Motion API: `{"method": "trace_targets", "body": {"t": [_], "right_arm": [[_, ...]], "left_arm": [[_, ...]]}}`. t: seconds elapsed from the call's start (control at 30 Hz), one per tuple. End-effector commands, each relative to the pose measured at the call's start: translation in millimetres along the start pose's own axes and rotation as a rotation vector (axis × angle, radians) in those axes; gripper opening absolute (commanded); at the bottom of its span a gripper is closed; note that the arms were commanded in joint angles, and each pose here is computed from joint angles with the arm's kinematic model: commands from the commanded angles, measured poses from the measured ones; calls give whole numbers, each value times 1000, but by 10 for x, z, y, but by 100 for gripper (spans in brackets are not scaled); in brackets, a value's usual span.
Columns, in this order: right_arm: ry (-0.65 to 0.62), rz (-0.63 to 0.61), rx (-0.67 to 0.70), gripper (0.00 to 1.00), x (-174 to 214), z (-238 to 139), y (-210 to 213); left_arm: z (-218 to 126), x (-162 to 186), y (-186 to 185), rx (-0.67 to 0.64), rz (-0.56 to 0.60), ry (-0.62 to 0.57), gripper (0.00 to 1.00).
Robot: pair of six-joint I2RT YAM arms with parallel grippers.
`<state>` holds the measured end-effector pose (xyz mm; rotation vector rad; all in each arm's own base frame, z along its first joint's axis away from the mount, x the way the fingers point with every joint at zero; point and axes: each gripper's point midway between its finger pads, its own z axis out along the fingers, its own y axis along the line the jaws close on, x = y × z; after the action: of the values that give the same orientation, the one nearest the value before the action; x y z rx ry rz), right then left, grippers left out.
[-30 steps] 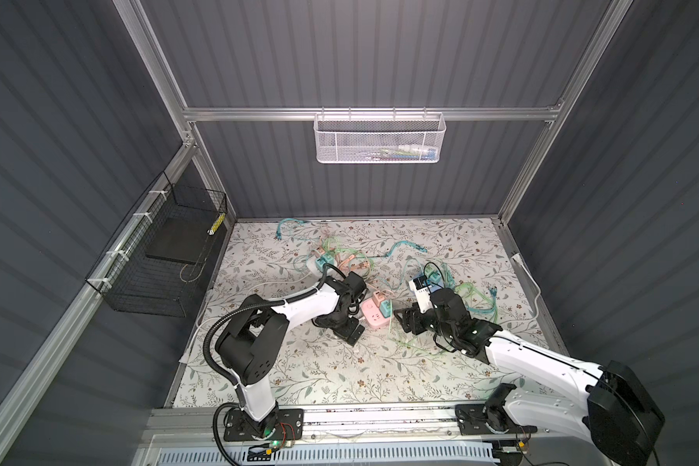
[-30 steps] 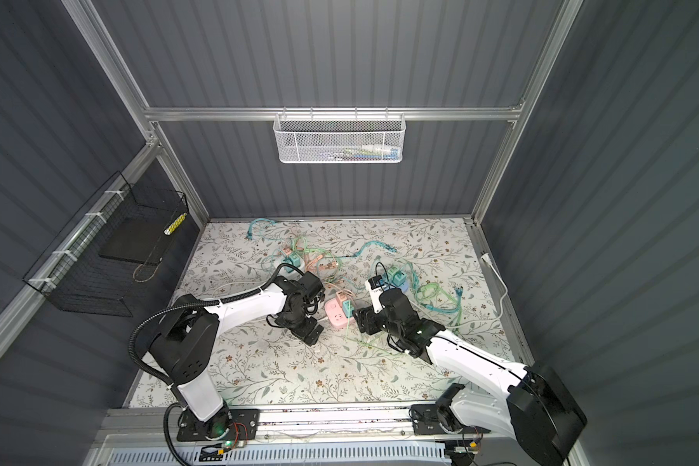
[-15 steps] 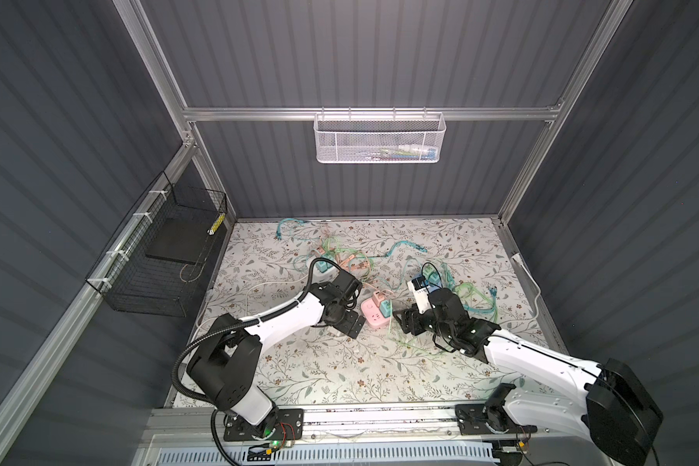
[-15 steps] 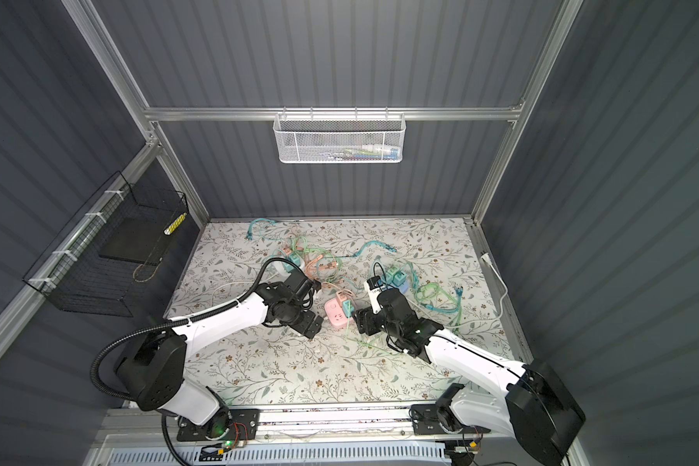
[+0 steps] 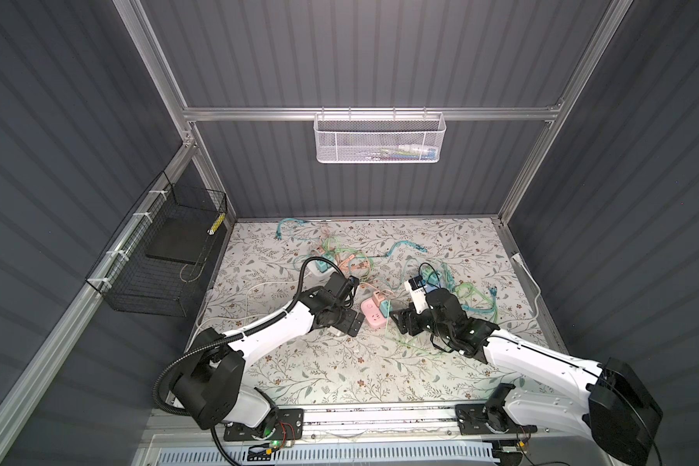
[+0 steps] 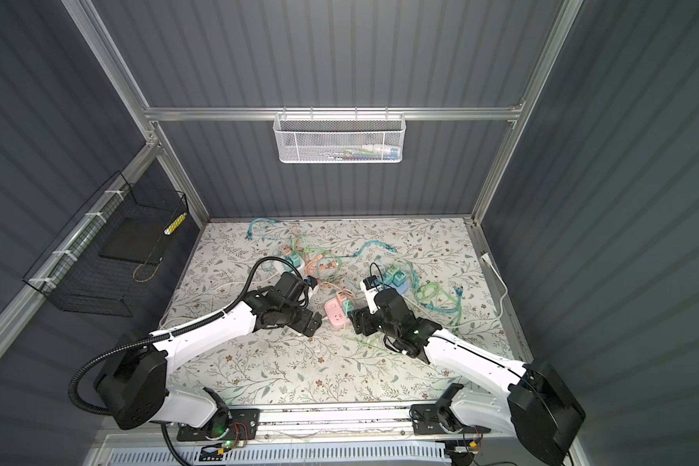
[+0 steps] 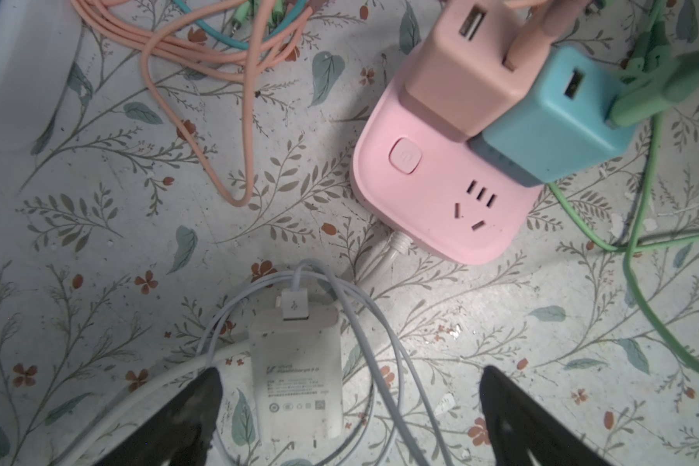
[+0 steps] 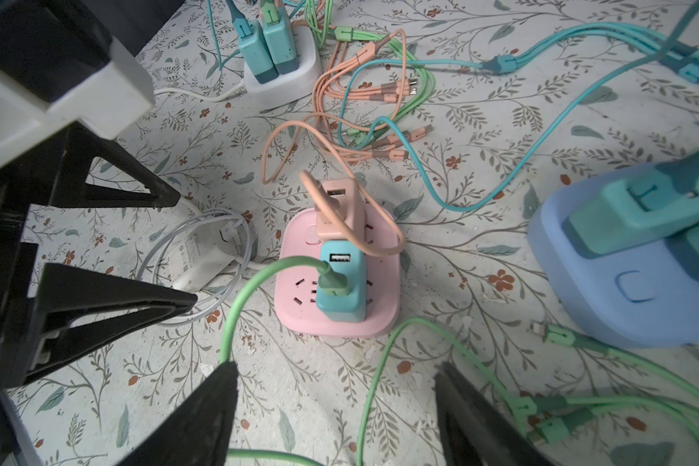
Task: Pull the plug off the socket
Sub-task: 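Move both grippers to the pink strip, right gripper over the teal charger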
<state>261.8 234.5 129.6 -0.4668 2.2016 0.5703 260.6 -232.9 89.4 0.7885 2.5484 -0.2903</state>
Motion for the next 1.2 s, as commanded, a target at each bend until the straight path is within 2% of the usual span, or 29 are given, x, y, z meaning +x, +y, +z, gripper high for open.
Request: {"method": "trace_targets", "body": {"t": [0.0,0.17,0.4,0.83,0.97,1.17], "right_arm": [[-28,-21,78,79,-140,-97,-92],[-72,-38,129,80,-269,-319,-163],[-129,-74,8,80,-371,-377,123],[74,-89,80,78,-115,144,149],[149,-88,140,73,15,277,57],[173,-97,166,68,82,408,12]], "left_arm": [[-86,-97,-15,-1,-15,-58,100],[-152,-220,-3,-8,-23,-116,100],[-90,-373,-49,13,-36,-166,100],[122,-428,-25,-32,-14,-135,100],[185,-452,-5,-54,-20,-138,100],[268,-481,-16,-43,-49,-159,100]]}}
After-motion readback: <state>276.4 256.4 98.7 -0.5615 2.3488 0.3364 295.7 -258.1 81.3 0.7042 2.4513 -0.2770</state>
